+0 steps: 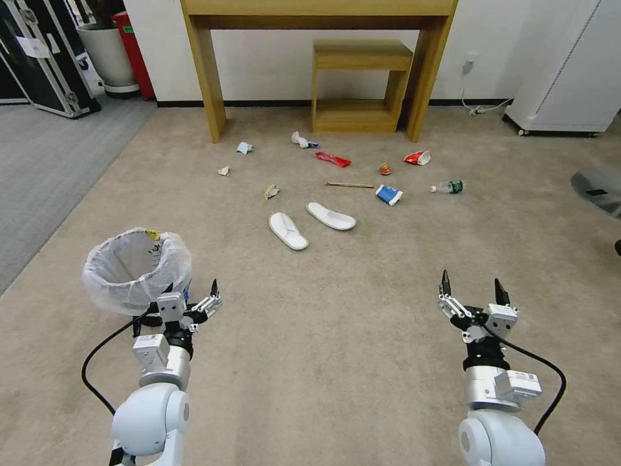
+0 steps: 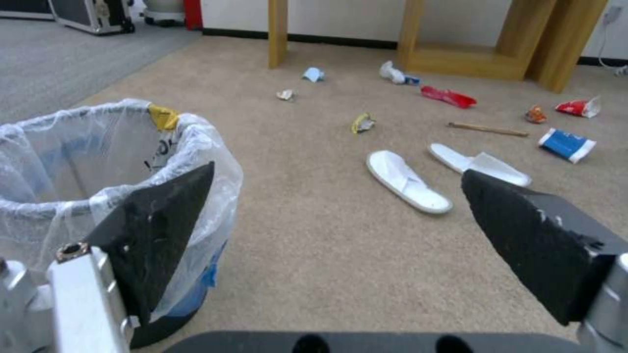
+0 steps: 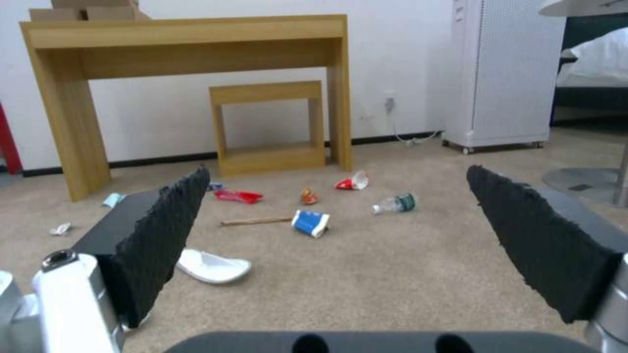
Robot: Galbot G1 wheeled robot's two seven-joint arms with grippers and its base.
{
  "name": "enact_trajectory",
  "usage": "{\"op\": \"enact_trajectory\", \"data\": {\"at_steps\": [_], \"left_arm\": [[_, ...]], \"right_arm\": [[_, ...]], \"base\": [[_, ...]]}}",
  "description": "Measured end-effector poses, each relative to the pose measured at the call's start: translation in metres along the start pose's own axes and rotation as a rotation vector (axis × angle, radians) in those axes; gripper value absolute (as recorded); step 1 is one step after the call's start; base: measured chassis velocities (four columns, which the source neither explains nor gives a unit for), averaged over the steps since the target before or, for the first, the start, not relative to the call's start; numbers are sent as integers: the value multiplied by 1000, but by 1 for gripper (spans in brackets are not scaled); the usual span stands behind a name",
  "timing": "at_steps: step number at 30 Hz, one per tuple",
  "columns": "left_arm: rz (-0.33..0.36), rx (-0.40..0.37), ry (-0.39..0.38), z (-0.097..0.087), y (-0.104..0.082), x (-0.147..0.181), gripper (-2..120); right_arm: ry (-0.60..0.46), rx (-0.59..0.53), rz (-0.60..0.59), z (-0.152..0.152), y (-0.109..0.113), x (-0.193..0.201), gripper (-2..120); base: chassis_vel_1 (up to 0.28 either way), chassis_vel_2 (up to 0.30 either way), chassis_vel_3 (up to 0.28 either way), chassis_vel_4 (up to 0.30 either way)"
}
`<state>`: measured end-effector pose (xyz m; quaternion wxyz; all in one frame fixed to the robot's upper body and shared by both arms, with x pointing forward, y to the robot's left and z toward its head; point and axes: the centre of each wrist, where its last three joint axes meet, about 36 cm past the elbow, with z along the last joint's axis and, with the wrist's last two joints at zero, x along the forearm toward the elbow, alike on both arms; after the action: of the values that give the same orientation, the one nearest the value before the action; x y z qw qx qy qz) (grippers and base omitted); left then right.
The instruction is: Pick up the trash bin and place the garbage on the floor into it.
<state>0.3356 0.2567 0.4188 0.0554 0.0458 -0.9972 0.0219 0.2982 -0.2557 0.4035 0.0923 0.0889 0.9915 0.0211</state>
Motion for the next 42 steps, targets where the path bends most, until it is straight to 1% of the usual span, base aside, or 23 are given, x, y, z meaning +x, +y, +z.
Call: {"op": "enact_trajectory", "data": {"at_steps": [14,17,21,25,42], "left_arm": [[-1,2,-1,1,1,-1,100],[-7,5,2,4,3,-3,100],[3,6,6,3,2,-2,100],[-1,10,4,2,5,-3,100],[-21,14,-7,-6,19,6,100]], "right_arm": [[-5,2,-5,0,-4,-1,100],[-18,7,-7,-1,-9,-3,100],[-42,3,8,-6,-16,-10,100],[-41,4,10,-7,-18,-10,100],[-59,5,13,-11,-14,-11,100]], "base": [[0,0,0,0],[0,0,0,0],[0,0,0,0],[0,0,0,0],[8,12,-11,-13]]}}
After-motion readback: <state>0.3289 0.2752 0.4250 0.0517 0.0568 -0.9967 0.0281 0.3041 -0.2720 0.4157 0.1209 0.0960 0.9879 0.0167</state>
